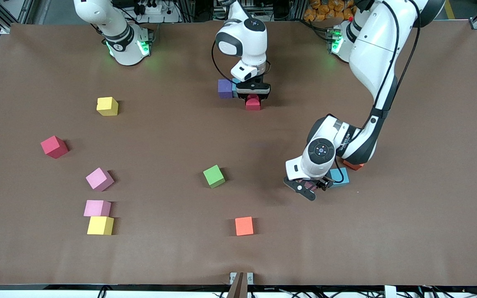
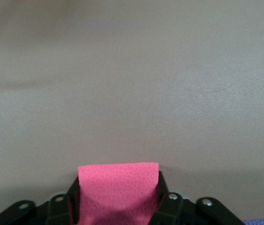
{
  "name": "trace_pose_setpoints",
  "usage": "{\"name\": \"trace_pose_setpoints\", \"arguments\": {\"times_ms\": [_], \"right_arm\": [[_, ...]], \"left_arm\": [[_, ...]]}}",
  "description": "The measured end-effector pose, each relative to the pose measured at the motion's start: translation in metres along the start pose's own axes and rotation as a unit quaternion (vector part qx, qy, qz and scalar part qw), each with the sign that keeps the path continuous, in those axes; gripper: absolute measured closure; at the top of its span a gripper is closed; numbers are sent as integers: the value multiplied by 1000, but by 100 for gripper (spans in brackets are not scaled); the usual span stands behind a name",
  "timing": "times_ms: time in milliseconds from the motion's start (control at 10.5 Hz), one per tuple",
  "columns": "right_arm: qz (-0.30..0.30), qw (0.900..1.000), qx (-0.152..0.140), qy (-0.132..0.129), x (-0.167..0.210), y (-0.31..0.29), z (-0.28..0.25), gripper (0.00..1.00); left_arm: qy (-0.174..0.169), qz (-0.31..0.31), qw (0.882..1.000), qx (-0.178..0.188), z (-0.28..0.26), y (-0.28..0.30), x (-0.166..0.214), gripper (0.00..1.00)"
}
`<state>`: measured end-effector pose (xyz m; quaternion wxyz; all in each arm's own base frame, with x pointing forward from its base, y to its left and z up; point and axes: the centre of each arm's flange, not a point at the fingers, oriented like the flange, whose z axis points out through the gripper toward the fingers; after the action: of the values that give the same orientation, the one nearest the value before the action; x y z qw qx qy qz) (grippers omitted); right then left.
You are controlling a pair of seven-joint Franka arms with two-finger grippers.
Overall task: Form number 2 with 11 blocks
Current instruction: 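Grasp the pink cube with the left gripper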
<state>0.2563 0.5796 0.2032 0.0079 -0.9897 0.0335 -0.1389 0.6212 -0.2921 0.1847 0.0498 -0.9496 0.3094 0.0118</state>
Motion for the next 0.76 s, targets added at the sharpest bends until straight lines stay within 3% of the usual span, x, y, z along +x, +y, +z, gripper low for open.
{"name": "trace_pose_setpoints", "arguments": {"times_ms": [95, 285, 380, 475, 760], "right_arm": [[0, 1000, -2, -1, -2, 1, 2, 19], [1, 1000, -3, -1, -2, 2, 2, 0], [2, 1000, -3, 0, 0, 2, 2, 0], [3, 1000, -2, 1, 2, 2, 1, 0], [13, 1000, 3, 7, 17, 2, -3, 0]], "left_arm": [[-1, -10, 1000, 0, 3, 0, -2, 1], [3, -32, 999, 0, 2, 0, -1, 13], [7, -50, 999, 0, -1, -2, 1, 30], [12, -77, 997, 1, -7, -4, 2, 36], [18, -155, 988, -4, -40, 9, 6, 36]]}}
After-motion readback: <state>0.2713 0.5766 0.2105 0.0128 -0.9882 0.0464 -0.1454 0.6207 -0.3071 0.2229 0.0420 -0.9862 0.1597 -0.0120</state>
